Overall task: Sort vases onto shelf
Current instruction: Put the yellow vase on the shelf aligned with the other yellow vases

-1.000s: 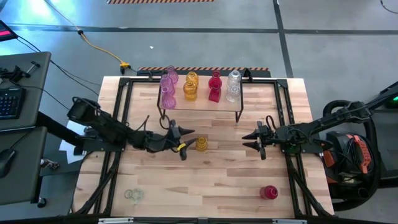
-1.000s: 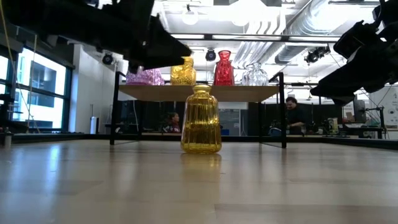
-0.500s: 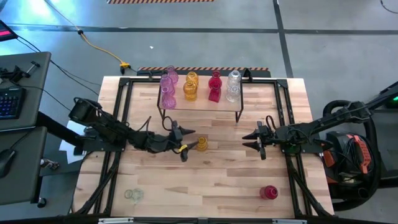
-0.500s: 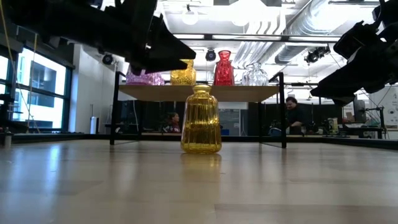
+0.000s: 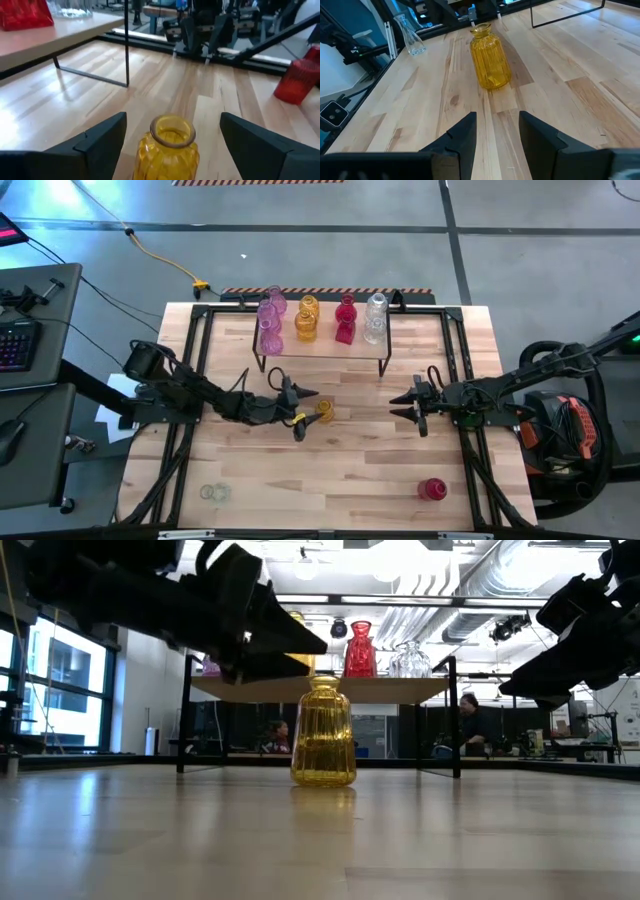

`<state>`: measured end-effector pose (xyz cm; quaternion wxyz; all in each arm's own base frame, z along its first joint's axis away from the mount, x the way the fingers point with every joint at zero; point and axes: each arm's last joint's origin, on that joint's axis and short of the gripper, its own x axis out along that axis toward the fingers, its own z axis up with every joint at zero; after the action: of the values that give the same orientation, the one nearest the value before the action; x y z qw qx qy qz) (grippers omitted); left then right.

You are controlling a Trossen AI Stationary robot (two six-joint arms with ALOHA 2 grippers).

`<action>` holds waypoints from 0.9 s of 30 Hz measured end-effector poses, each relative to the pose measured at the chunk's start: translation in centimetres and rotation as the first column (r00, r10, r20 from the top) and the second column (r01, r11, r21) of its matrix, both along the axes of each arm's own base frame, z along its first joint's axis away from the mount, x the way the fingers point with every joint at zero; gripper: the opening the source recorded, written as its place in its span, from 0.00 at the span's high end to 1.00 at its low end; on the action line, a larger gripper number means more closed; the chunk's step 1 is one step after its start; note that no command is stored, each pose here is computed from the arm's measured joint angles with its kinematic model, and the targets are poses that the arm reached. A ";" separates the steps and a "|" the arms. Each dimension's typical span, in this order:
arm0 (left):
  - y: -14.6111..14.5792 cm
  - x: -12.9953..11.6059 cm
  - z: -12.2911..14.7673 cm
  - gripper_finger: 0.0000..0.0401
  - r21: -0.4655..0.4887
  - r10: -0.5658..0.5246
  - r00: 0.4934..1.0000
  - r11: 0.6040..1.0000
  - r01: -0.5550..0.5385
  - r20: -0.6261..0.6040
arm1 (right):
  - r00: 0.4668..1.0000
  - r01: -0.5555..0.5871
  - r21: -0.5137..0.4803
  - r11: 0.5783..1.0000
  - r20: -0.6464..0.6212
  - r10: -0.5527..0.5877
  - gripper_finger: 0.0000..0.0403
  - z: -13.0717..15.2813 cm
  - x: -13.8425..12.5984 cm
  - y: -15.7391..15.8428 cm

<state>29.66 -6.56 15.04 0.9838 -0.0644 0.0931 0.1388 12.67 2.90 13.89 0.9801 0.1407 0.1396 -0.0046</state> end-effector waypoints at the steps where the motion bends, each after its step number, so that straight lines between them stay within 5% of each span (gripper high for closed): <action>1: 0.0 0.1 -0.1 0.22 0.005 0.000 1.000 1.000 0.000 -0.001 | 1.000 0.000 0.000 1.000 0.000 0.000 0.68 0.0 0.0 0.0; 27: 0.7 2.1 -1.4 0.29 -0.021 0.045 0.998 0.999 -0.046 -0.042 | 1.000 0.000 -0.003 1.000 -0.010 0.000 0.68 -0.1 0.0 0.0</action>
<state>31.71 -5.88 13.69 0.9775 -0.0745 0.1134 0.1615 12.64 2.89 13.80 0.9797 0.1393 0.1443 -0.0054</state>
